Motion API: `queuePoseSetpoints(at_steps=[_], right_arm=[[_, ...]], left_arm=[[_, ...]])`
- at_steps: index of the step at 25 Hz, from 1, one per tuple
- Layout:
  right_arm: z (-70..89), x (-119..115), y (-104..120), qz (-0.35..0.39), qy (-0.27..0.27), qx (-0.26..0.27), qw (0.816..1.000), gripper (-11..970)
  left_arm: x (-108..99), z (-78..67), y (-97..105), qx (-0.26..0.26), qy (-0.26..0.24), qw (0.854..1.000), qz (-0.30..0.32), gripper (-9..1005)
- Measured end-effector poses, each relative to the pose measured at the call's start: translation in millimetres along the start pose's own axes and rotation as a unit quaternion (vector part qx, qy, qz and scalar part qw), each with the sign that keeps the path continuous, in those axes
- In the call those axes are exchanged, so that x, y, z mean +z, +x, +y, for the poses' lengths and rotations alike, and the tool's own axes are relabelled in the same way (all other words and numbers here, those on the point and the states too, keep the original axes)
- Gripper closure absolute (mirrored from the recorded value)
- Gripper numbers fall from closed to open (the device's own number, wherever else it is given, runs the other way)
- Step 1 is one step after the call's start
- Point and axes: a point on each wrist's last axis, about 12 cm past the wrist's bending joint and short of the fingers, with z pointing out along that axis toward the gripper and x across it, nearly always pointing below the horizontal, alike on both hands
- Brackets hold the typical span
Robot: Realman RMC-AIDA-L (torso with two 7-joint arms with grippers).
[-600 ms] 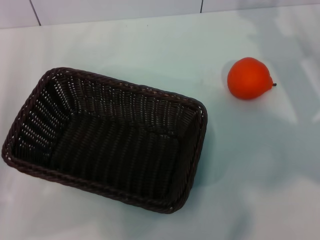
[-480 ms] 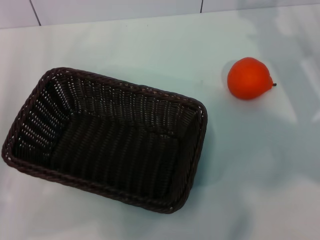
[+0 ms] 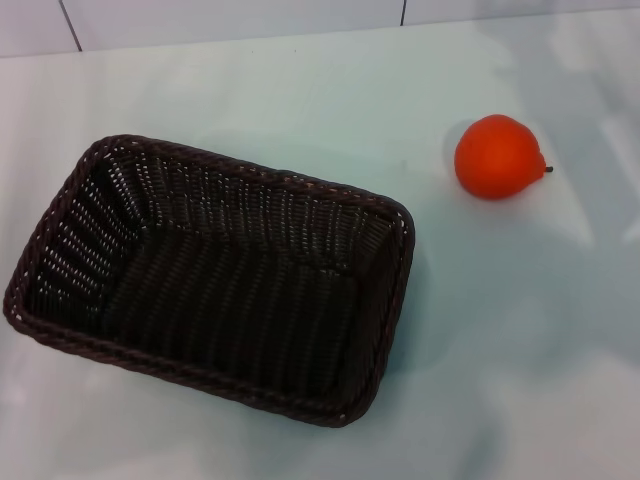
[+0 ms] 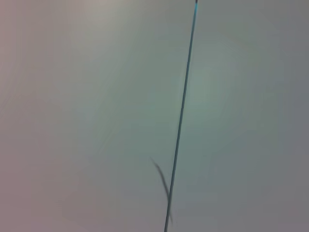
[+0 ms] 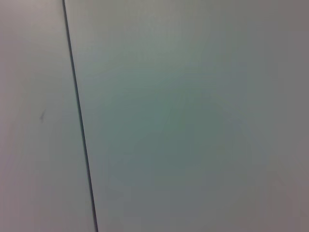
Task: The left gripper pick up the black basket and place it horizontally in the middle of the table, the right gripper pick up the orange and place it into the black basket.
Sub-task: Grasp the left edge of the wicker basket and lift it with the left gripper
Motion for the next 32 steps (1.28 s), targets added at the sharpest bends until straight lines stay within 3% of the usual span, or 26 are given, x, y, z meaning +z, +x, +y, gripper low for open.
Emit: queuePoseSetpoints(at_steps=[6, 13, 17, 21, 24, 32], right_arm=[[0.0, -0.7, -0.7, -0.001, -0.001, 0.002, 1.000, 228], [0.3, -1.8, -0.3, 0.001, 0.000, 0.004, 1.000, 228], [0.4, -2.9, 0.5, 0.005, 0.001, 0.006, 1.000, 227], [1.7, -4.2, 0.5, 0.005, -0.002, 0.006, 1.000, 226], [2.8, -4.6, 0.8, 0.006, -0.006, 0.007, 1.000, 226], [3.9, -3.9, 0.8, 0.006, -0.011, 0.008, 1.000, 227]], left_arm=[[8.9, 12.5, -9.1, -0.071, 0.022, 0.997, 0.018, 340], [25.7, 26.6, -32.2, -0.125, 0.093, 0.986, 0.060, 339], [38.9, 34.2, -48.3, -0.143, 0.143, 0.973, 0.115, 339], [60.3, 39.9, -65.1, -0.148, 0.193, 0.943, 0.228, 339], [76.0, 38.7, -80.5, -0.129, 0.214, 0.912, 0.324, 340], [105.6, 14.6, -102.4, -0.047, 0.194, 0.828, 0.525, 330]])
